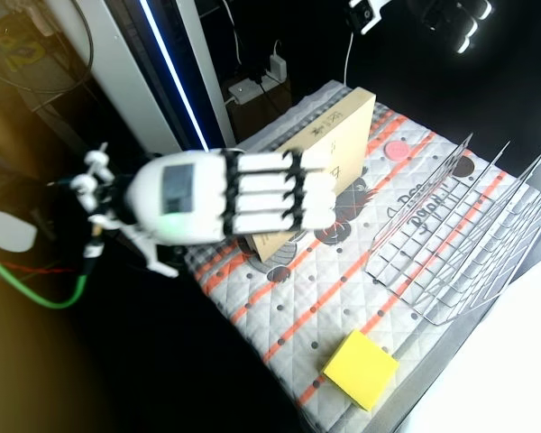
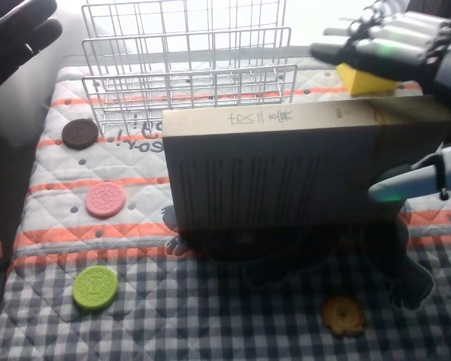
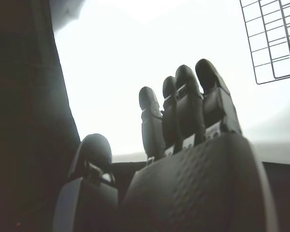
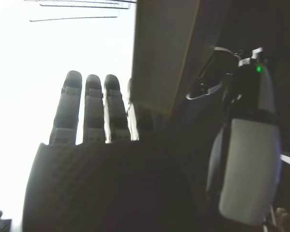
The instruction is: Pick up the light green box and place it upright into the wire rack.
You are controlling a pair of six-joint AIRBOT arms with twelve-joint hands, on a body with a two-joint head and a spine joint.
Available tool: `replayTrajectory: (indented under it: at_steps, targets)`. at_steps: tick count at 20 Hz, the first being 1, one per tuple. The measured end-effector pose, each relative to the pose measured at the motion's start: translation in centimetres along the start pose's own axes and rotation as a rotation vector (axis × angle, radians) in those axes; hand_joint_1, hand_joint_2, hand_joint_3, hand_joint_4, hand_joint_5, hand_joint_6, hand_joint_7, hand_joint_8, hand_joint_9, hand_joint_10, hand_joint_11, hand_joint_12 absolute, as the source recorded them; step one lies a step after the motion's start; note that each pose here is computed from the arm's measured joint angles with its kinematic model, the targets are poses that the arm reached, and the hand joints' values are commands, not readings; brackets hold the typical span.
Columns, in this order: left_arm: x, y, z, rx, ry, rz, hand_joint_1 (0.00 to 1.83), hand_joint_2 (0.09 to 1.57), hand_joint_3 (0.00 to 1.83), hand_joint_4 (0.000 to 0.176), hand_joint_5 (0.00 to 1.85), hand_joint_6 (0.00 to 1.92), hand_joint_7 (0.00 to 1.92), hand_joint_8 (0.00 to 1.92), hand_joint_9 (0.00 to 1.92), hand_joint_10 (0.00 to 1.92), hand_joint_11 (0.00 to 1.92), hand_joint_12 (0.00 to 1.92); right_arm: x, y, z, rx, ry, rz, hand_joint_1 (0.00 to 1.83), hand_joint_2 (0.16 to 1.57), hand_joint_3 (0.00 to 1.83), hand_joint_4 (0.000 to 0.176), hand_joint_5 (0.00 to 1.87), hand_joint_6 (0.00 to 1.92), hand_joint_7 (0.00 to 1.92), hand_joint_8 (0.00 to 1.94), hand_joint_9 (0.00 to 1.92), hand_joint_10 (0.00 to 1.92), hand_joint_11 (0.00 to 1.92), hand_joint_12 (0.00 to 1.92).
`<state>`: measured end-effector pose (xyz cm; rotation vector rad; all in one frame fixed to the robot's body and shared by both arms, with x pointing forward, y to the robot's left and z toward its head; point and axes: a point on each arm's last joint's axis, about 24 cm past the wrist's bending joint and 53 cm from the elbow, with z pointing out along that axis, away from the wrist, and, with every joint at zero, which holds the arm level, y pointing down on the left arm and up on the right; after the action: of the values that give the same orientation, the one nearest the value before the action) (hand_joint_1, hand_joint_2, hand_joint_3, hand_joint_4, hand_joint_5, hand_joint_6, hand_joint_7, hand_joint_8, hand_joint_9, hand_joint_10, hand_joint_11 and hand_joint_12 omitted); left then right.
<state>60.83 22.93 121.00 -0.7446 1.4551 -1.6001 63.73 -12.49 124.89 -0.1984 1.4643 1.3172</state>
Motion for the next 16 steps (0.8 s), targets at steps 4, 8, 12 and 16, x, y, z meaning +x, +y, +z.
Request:
replayTrajectory:
  at_steps: [4, 8, 12, 16]
  targets:
    - [0.0, 0.0, 0.0, 0.001, 0.002, 0.004, 0.26, 1.19, 0.0, 0.073, 0.48, 0.0, 0.31, 0.0, 0.33, 0.0, 0.0, 0.46, 0.8, -0.4, 1.4, 0.008, 0.045, -0.054, 0.5, 0.86, 0.0, 0.161, 0.04, 0.0, 0.08, 0.01, 0.07, 0.01, 0.13, 0.07]
    - [0.0, 0.0, 0.0, 0.002, 0.001, 0.003, 0.25, 1.2, 0.0, 0.086, 0.47, 0.0, 0.32, 0.0, 0.31, 0.0, 0.0, 0.48, 1.6, -1.6, 1.6, 0.046, 0.077, -0.07, 0.56, 0.87, 0.0, 0.163, 0.07, 0.01, 0.11, 0.01, 0.09, 0.01, 0.13, 0.06]
    - [0.0, 0.0, 0.0, 0.002, 0.001, 0.003, 0.25, 1.2, 0.0, 0.088, 0.46, 0.0, 0.31, 0.0, 0.3, 0.0, 0.0, 0.45, 1.5, -2.2, 1.7, 0.071, 0.068, -0.052, 0.68, 0.95, 0.0, 0.086, 0.16, 0.01, 0.39, 0.02, 0.42, 0.04, 0.34, 0.17]
    - [-0.1, 0.0, 0.0, 0.001, 0.001, 0.003, 0.28, 1.2, 0.0, 0.086, 0.47, 0.0, 0.31, 0.0, 0.3, 0.0, 0.0, 0.44, 1.4, -2.3, 1.9, 0.07, 0.052, -0.008, 1.36, 1.04, 0.01, 0.0, 0.81, 0.02, 1.12, 0.74, 1.28, 0.08, 0.87, 0.98]
